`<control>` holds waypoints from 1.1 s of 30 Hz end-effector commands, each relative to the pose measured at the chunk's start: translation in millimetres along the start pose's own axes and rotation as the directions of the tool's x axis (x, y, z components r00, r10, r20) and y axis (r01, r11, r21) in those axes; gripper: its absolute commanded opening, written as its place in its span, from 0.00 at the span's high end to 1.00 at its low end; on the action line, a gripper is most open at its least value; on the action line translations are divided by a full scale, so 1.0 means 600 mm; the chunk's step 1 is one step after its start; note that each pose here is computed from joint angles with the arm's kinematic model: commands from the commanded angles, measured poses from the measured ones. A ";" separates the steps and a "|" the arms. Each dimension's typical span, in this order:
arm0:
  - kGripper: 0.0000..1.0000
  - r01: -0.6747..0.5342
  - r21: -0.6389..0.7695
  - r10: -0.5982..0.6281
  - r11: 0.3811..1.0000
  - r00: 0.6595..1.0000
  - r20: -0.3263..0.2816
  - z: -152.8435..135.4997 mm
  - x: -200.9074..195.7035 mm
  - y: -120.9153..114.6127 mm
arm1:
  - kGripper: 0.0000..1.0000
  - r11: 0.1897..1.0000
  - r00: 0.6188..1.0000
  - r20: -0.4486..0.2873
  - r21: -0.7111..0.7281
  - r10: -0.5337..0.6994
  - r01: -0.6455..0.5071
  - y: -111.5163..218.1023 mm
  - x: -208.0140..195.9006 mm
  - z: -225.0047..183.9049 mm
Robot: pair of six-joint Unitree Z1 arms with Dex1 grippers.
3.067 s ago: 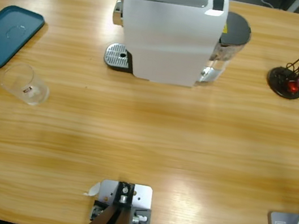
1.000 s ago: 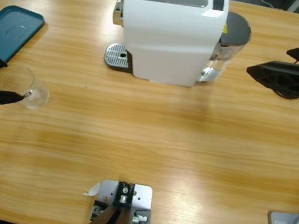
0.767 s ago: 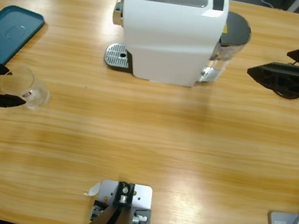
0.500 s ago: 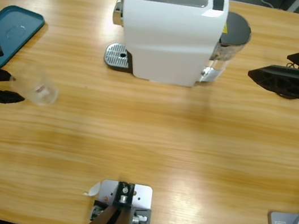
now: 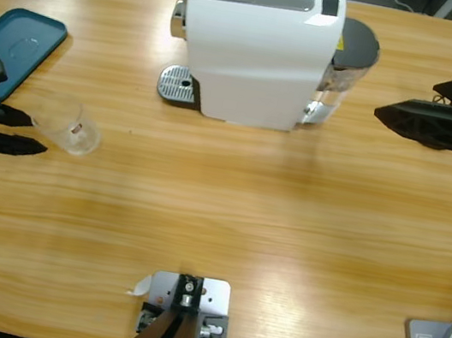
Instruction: Pour coffee
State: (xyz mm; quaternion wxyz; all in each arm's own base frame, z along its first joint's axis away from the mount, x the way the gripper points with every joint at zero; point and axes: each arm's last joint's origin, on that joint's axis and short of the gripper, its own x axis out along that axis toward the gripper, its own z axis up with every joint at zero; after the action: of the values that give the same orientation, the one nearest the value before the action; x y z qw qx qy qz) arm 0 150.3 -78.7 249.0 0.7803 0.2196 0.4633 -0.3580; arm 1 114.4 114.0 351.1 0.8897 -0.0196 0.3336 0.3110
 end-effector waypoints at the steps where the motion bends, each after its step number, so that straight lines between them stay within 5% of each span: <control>1: 0.00 -0.001 -0.040 0.004 0.999 0.997 0.076 0.012 0.003 0.002 | 0.00 1.000 0.999 -0.034 -0.006 0.005 -0.005 -0.005 0.007 -0.016; 21: 0.06 0.005 -0.081 -0.001 0.997 0.999 0.054 0.047 0.072 0.031 | 0.00 1.000 0.999 -0.054 -0.002 0.009 -0.010 -0.005 0.016 -0.014; 25: 0.39 0.009 -0.083 -0.005 0.997 0.999 0.046 0.040 0.073 0.028 | 0.00 1.000 0.998 -0.056 -0.001 0.009 -0.009 -0.005 0.018 -0.014; 33: 0.57 0.018 -0.081 -0.016 0.997 0.999 0.032 0.034 0.074 0.024 | 0.00 1.000 0.998 -0.056 -0.001 0.007 -0.007 -0.006 0.018 -0.015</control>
State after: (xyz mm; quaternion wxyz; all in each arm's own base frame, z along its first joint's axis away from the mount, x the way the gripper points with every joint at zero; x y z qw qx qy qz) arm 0 190.9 -97.5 234.0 0.8101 0.1819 0.4404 -0.3416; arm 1 115.5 113.8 350.3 0.8867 -0.0154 0.3380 0.3151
